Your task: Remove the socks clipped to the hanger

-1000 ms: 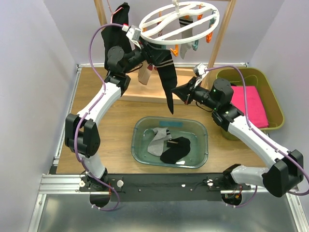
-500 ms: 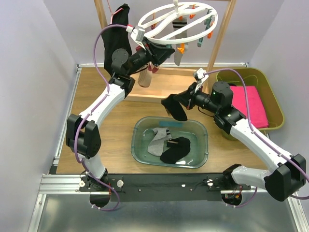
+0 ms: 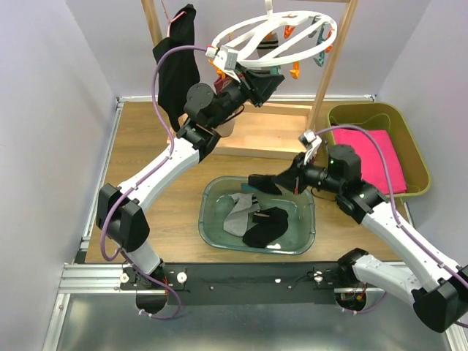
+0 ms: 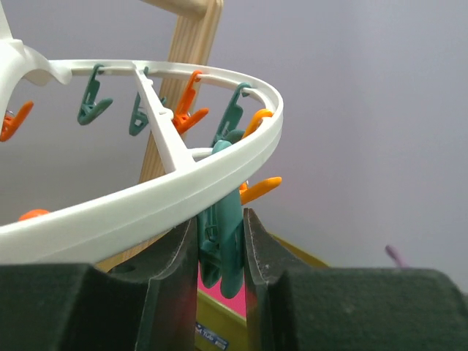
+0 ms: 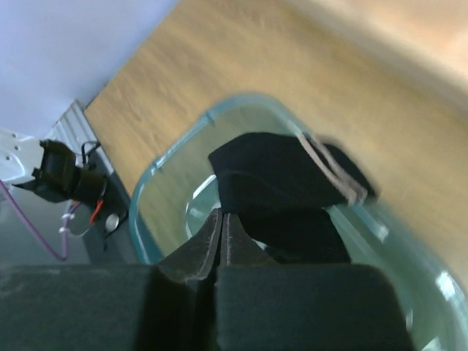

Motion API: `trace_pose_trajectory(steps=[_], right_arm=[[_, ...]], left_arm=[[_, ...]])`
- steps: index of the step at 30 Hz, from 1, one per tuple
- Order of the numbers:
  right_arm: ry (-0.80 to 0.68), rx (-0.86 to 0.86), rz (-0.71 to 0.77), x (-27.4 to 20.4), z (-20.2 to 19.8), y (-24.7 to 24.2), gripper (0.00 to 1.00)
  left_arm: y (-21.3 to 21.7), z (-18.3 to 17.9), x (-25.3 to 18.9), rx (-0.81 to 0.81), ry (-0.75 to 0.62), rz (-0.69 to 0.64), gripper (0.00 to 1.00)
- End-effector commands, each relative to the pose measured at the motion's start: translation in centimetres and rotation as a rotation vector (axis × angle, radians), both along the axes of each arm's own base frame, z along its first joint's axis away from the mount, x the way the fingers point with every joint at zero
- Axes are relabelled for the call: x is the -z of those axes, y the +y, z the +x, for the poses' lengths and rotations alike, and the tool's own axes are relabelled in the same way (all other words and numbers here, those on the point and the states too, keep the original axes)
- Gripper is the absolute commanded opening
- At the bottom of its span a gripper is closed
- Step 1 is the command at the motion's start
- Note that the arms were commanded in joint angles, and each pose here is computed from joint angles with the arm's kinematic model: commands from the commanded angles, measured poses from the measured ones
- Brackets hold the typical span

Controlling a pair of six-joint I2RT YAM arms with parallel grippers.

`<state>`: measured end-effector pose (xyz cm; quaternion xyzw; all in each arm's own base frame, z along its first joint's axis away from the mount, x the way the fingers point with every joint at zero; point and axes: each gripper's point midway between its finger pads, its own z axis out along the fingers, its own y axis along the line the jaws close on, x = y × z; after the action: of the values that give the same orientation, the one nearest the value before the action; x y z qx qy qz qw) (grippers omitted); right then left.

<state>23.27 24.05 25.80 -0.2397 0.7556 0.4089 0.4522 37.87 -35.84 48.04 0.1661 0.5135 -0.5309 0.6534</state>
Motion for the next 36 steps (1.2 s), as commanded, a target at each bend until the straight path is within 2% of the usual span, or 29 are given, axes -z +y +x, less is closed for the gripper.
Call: trace_pose_trajectory(steps=[1, 3, 4, 6, 7, 10, 15, 19, 24, 25, 27, 28, 31, 32, 34, 36], right_arm=[[0.171, 0.095, -0.047, 4.8, -1.2, -1.5, 0.26], [0.167, 0.144, -0.071, 5.1, -0.4, -2.0, 0.37], [0.157, 0.152, -0.076, 4.9, -0.1, -2.1, 0.55], [0.097, 0.187, -0.075, 3.4, 1.2, -2.3, 0.7], [0.082, 0.199, -0.075, 3.1, 1.8, -2.2, 0.81], [-0.015, 0.239, -0.017, 0.4, 4.2, -1.6, 0.92], [-0.246, 0.14, 0.114, -4.4, 7.2, 1.7, 0.98], [-0.379, 0.072, 0.174, -5.3, 9.8, 4.2, 0.99], [-0.475, 0.061, 0.221, -5.4, 14.1, 6.8, 1.0], [-0.442, 0.062, 0.203, -3.4, 15.4, 7.6, 1.0], [-0.481, 0.063, 0.226, -4.5, 16.8, 8.4, 1.0], [-0.45, 0.073, 0.208, -2.5, 18.0, 8.9, 1.0], [-0.468, 0.058, 0.237, -3.2, 19.7, 10.3, 1.0], [-0.43, 0.06, 0.228, -1.4, 20.8, 10.9, 1.0], [-0.431, 0.054, 0.245, -2.0, 21.8, 11.8, 1.0], [-0.41, 0.051, 0.238, -0.2, 22.7, 12.6, 1.0]], left_arm=[[-0.7, -2.8, -2.4, -0.061, -0.039, -0.018, 0.0], [-1.0, -2.7, -2.2, -0.071, -0.032, -0.015, 0.0], [-1.1, -2.8, -2.3, -0.07, -0.033, -0.017, 0.0], [-1.5, -2.7, -1.9, -0.062, -0.021, -0.013, 0.0], [-1.6, -2.8, -1.9, -0.061, -0.019, -0.012, 0.0], [-1.6, -2.7, -1.8, -0.07, -0.015, -0.007, 0.0], [-1.4, -2.7, -1.9, -0.079, -0.01, -0.001, 0.0], [-1.7, -2.9, -2.2, -0.063, -0.009, -0.004, 0.0], [-1.6, -3.0, -2.5, -0.071, -0.009, 0.001, 0.0], [-1.6, -3.0, -2.8, -0.073, -0.014, -0.001, 0.0], [-1.7, -2.9, -2.6, -0.069, -0.009, 0.005, 0.0], [-1.7, -3.0, -2.6, -0.07, -0.011, 0.006, 0.0], [-1.9, -2.9, -2.4, -0.064, -0.007, 0.011, 0.0], [-1.9, -2.9, -2.2, -0.065, -0.005, 0.015, 0.0], [-2.0, -2.9, -2.1, -0.064, -0.005, 0.017, 0.0], [-2.1, -2.9, -2.0, -0.058, -0.003, 0.021, 0.0]])
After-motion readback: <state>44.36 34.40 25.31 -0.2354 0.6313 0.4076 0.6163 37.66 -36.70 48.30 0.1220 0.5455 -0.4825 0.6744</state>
